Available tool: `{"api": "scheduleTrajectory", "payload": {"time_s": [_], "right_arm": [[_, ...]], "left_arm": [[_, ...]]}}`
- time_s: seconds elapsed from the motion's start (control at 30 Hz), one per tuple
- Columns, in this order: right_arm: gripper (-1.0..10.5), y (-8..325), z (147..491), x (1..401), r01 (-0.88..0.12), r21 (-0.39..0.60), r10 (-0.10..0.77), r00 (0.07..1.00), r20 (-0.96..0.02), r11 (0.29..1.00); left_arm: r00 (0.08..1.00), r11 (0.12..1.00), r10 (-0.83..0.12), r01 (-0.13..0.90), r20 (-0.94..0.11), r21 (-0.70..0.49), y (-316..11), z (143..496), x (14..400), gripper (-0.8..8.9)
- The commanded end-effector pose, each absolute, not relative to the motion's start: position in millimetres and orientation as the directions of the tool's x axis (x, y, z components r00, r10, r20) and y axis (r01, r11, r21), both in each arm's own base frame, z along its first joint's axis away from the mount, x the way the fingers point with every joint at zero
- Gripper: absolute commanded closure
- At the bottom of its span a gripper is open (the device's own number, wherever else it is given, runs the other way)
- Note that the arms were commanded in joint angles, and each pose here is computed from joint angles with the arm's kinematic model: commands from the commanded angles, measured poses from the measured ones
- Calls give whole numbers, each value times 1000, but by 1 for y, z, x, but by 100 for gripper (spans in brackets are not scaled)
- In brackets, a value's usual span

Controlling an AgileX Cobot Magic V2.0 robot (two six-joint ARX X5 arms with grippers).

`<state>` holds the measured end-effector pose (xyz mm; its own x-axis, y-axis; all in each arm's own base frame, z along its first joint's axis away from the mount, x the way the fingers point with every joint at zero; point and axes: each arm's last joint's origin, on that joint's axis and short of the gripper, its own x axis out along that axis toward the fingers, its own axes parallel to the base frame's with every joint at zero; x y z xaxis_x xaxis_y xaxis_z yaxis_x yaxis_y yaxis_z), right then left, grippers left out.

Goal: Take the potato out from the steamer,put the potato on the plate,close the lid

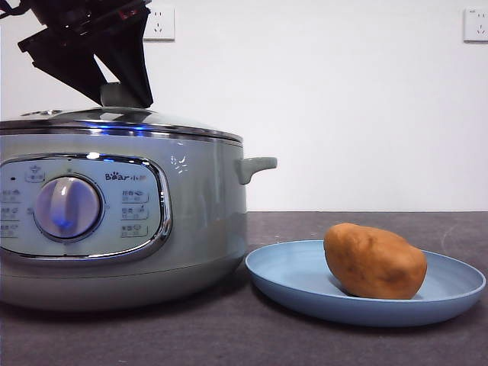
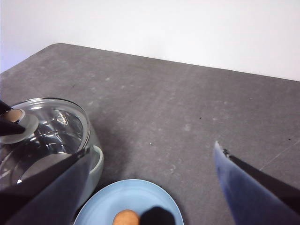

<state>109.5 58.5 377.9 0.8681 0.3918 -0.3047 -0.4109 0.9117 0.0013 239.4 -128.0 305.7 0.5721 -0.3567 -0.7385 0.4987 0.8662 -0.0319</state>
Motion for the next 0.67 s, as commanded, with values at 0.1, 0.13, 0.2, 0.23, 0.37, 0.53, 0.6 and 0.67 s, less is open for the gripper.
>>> {"api": "scheduleTrajectory", "payload": {"time_s": [0.1, 0.13, 0.2, 0.23, 0.37, 0.53, 0.6, 0.67], "right_arm": [[509, 58, 379, 109, -406, 10, 391, 872, -296, 914], [509, 58, 379, 109, -407, 10, 391, 871, -296, 913], [509, 58, 379, 109, -407, 10, 391, 871, -296, 913], [509, 58, 379, 109, -407, 10, 391, 871, -296, 913], [510, 58, 379, 109, -407, 11, 391, 871, -296, 913], [510, 58, 379, 109, -407, 11, 391, 871, -296, 913], [510, 58, 379, 109, -407, 11, 392, 871, -296, 913], [510, 58, 379, 109, -407, 11, 392, 871, -296, 913]], "left_arm": [[563, 866, -362, 498, -743, -44, -128, 307, 236, 760], [565, 868, -362, 494, -741, -48, -128, 307, 236, 689], [570, 873, -365, 485, -736, -58, -128, 308, 236, 541], [572, 872, -367, 485, -733, -58, -128, 308, 237, 474], [582, 872, -372, 486, -724, -58, -129, 309, 238, 426], [608, 871, -387, 488, -693, -57, -130, 312, 240, 426], [621, 870, -394, 490, -678, -57, -130, 315, 240, 426], [631, 870, -399, 491, -665, -56, -129, 319, 238, 427]]}}
